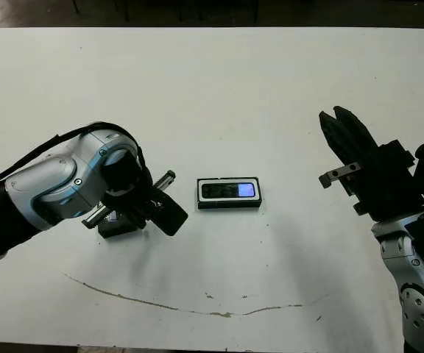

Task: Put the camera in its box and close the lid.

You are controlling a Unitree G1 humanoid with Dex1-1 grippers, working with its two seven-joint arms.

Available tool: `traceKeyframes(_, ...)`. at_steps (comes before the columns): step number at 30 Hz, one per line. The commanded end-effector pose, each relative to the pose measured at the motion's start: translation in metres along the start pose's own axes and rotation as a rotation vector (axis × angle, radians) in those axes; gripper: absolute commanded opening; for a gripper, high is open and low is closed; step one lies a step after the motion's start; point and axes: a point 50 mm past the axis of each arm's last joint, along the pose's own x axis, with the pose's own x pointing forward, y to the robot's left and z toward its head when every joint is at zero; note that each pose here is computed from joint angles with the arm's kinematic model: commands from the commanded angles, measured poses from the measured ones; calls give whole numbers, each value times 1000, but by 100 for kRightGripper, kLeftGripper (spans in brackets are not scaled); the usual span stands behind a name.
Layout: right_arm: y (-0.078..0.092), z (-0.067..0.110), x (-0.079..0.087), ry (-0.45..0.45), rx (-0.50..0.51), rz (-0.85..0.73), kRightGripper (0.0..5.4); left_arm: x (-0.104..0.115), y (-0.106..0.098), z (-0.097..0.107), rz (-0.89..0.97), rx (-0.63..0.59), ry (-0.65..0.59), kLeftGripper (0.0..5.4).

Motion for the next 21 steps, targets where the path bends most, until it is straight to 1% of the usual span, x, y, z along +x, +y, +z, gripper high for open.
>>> traceKeyframes(1, -3, -5, -3, 37, 6, 3, 3, 7, -7, -7, -41, -38, 32, 0)
traceKeyframes(5, -3, -5, -4, 48, 5, 1, 3, 3, -12, -12, -37, -9, 52, 0)
traceKeyframes(9, -5, -5, -5, 56, 13, 4, 3, 2, -18, -23, -50, -62, 72, 0)
traceKeyframes(12, -6, -6, -6, 52, 14, 5, 3, 0, -23, -25, -48, -94, 43, 0)
traceKeyframes(14, -6, -6, -6, 54, 9, 7, 3, -11, -24, -20, -25, -113, -29, 0)
traceKeyframes(17, -6, -7, -6, 55, 4, 11, 3, -40, -25, -5, 66, -100, -198, 0)
traceKeyframes(19, -5, -7, -6, 53, 8, 16, 3, -61, -28, 0, 157, -166, -353, 0)
traceKeyframes(21, -5, -8, -5, 54, 19, 21, 3, -78, -34, 2, 268, -216, -467, 0)
